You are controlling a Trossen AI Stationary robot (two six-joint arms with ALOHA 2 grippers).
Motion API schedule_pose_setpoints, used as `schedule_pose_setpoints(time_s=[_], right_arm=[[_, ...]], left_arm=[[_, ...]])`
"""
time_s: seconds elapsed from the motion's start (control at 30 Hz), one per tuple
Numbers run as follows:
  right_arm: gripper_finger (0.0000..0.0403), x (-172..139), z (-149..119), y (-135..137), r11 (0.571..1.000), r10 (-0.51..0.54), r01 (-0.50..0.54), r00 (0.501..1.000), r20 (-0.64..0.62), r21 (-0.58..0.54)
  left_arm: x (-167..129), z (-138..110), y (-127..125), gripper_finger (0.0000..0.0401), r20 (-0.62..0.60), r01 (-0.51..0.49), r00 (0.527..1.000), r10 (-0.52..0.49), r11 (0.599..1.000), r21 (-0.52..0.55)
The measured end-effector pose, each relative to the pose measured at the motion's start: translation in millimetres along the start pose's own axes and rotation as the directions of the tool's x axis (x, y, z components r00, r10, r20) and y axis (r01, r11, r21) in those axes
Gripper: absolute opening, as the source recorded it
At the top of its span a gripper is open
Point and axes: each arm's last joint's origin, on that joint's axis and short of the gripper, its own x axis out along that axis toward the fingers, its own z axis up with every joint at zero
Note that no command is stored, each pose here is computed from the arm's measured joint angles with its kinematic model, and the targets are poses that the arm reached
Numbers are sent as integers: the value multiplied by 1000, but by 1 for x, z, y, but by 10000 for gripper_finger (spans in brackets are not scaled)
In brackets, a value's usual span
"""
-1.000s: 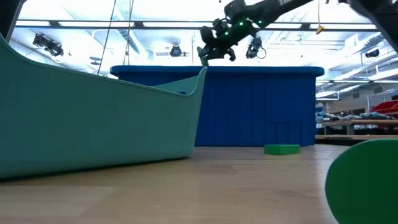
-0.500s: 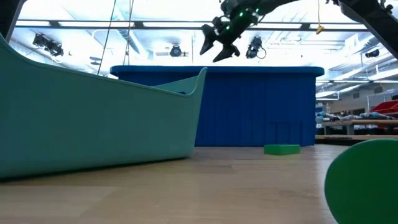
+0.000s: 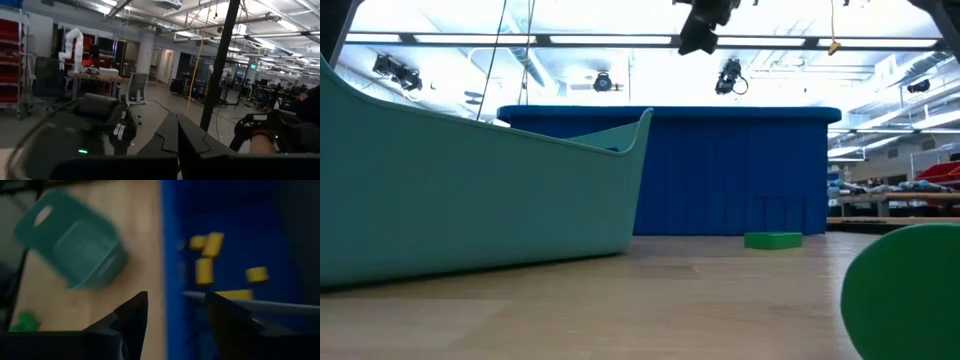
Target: Sort Items/Unsort Items
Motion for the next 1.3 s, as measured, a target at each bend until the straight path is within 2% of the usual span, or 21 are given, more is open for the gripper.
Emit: schedule_pose_setpoints(time_s=[0.23, 0.5, 0.6, 0.77, 0.9, 1.13, 1.3], right_arm=[[198, 40, -14, 60, 988, 105, -122, 980, -166, -90], [211, 109, -60, 113, 958, 122, -224, 883, -454, -178], [216, 136, -78, 126, 939, 106, -251, 864, -492, -237], [221, 174, -107, 140, 915, 94, -266, 870, -485, -301], [222, 194, -126, 146, 905, 39, -232, 879, -474, -356], [222, 213, -165, 141, 912, 3, -224, 843, -538, -345], [222, 225, -181, 137, 917, -27, -181, 861, -507, -356]], left_arm=[[0, -6, 3, 0, -38, -7, 999, 6, 1000, -22], [0, -6, 2, 0, -49, 20, 999, -21, 1000, -22], [0, -6, 2, 0, -56, 36, 998, -37, 999, -20], [0, -6, 1, 0, -61, 47, 997, -48, 999, -20], [0, -7, 1, 0, -63, 51, 997, -53, 998, -21], [0, -7, 1, 0, -63, 51, 997, -52, 998, -22], [0, -7, 1, 0, -64, 50, 997, -52, 998, -27]])
